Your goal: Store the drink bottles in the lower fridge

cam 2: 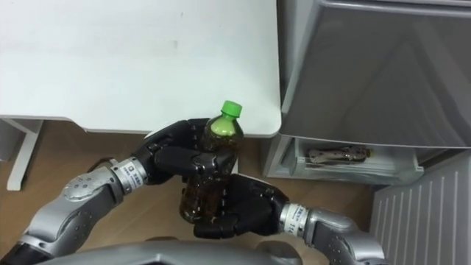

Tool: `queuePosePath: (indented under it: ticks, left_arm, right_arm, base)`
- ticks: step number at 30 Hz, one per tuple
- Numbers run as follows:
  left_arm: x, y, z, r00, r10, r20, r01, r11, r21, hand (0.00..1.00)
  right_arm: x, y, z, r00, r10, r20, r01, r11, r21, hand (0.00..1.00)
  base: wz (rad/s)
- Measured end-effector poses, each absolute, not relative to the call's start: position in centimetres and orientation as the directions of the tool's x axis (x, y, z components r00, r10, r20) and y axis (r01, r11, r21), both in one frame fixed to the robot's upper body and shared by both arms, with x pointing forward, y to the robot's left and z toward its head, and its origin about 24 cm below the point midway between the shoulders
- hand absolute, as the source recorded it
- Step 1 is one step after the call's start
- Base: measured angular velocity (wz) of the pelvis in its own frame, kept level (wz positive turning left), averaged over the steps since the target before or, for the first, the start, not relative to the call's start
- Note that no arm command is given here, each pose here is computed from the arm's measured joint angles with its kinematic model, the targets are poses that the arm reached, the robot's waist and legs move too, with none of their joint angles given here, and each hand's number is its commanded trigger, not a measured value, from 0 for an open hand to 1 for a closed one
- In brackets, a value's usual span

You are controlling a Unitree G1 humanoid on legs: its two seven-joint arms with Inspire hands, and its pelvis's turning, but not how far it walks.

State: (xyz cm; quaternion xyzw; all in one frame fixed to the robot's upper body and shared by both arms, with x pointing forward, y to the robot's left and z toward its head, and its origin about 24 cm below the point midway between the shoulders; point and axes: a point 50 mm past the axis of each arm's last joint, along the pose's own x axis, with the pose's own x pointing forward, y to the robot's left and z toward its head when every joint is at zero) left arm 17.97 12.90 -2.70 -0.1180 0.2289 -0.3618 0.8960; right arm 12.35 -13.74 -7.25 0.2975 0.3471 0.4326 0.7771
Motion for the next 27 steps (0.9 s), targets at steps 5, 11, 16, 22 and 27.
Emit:
queuePosePath:
  ticks: [5, 11, 16, 22, 27]
  left_arm:
    - [18.1, 12.7, -2.6, 0.637, -0.704, -0.313, 0.596, 0.708, -0.38, 1.0]
    - [18.2, 12.6, -2.5, 0.638, -0.705, -0.31, 0.598, 0.707, -0.377, 1.0]
    - [18.4, 12.2, -2.2, 0.654, -0.705, -0.273, 0.602, 0.704, -0.377, 1.0]
    - [18.9, 11.9, -1.8, 0.679, -0.696, -0.235, 0.593, 0.708, -0.384, 1.0]
    - [19.2, 11.8, -1.6, 0.697, -0.684, -0.215, 0.581, 0.715, -0.389, 1.0]
  right_arm:
    - [12.4, -13.6, -7.2, 0.413, 0.872, -0.264, -0.429, 0.441, 0.788, 0.0]
    - [12.4, -13.6, -7.2, 0.42, 0.868, -0.267, -0.423, 0.447, 0.789, 1.0]
    - [12.6, -13.6, -7.3, 0.467, 0.841, -0.274, -0.369, 0.467, 0.803, 1.0]
    - [12.9, -13.2, -7.4, 0.523, 0.801, -0.293, -0.311, 0.498, 0.809, 1.0]
    - [13.0, -12.6, -7.4, 0.544, 0.788, -0.286, -0.302, 0.503, 0.81, 1.0]
  base:
    - [0.0]
    - [0.0]
    - [-0.02]
    - [0.0]
    - [0.0]
